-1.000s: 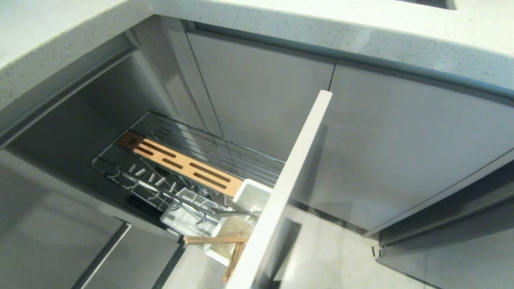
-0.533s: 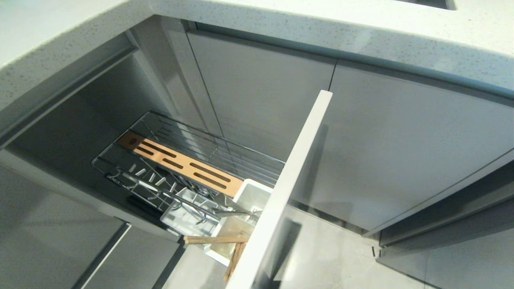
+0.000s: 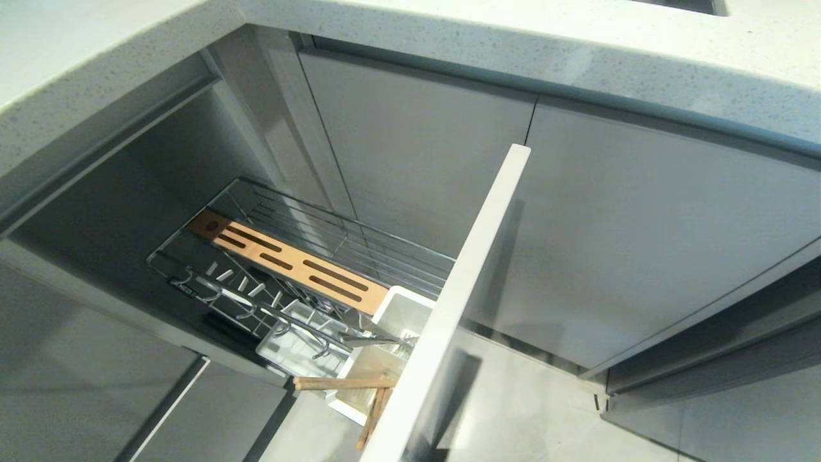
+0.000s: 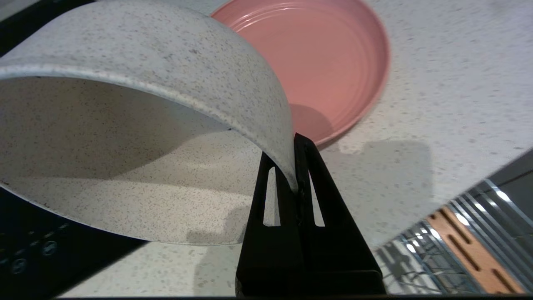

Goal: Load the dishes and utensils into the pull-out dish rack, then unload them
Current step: Take the fork out of the cupboard

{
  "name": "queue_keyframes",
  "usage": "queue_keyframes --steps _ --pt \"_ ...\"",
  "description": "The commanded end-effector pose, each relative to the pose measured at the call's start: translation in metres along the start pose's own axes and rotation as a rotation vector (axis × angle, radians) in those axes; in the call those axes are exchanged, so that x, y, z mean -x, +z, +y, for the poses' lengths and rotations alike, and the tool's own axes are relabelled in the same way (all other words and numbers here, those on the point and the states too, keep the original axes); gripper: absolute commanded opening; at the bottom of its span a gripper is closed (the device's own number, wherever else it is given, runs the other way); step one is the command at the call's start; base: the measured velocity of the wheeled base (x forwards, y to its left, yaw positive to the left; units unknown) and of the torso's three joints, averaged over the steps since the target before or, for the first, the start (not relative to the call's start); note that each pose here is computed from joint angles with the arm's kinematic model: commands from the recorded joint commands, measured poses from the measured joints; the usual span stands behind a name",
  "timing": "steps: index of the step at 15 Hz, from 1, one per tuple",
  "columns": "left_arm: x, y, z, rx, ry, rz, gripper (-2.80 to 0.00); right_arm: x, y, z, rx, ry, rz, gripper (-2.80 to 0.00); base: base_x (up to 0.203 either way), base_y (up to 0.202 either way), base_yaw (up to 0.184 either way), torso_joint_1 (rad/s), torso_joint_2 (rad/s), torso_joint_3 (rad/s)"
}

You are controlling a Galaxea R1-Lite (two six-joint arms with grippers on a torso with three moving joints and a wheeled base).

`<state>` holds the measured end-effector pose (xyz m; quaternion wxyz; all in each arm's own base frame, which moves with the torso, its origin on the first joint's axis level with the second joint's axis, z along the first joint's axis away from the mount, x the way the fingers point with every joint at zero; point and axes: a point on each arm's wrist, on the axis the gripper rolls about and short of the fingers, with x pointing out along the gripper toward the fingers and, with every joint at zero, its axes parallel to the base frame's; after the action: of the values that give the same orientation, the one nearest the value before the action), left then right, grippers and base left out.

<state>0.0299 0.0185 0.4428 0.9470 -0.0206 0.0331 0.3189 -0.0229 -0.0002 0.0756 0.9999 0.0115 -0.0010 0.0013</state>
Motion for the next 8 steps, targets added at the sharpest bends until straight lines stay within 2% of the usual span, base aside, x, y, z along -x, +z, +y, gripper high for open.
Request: queue_keyframes --steps 1,8 --pt "-0.021 0.0 -0.005 -0.028 0.018 0.043 -2.8 0.0 0.0 0.0 0.0 0.0 0.002 -2.8 0.0 0.0 0.0 0.0 0.0 0.0" --pt "-0.096 -0.003 -0.025 -0.055 0.021 0.137 -2.8 0.0 0.0 0.0 0.0 0.0 0.002 -2.8 0.0 0.0 0.0 0.0 0.0 0.0"
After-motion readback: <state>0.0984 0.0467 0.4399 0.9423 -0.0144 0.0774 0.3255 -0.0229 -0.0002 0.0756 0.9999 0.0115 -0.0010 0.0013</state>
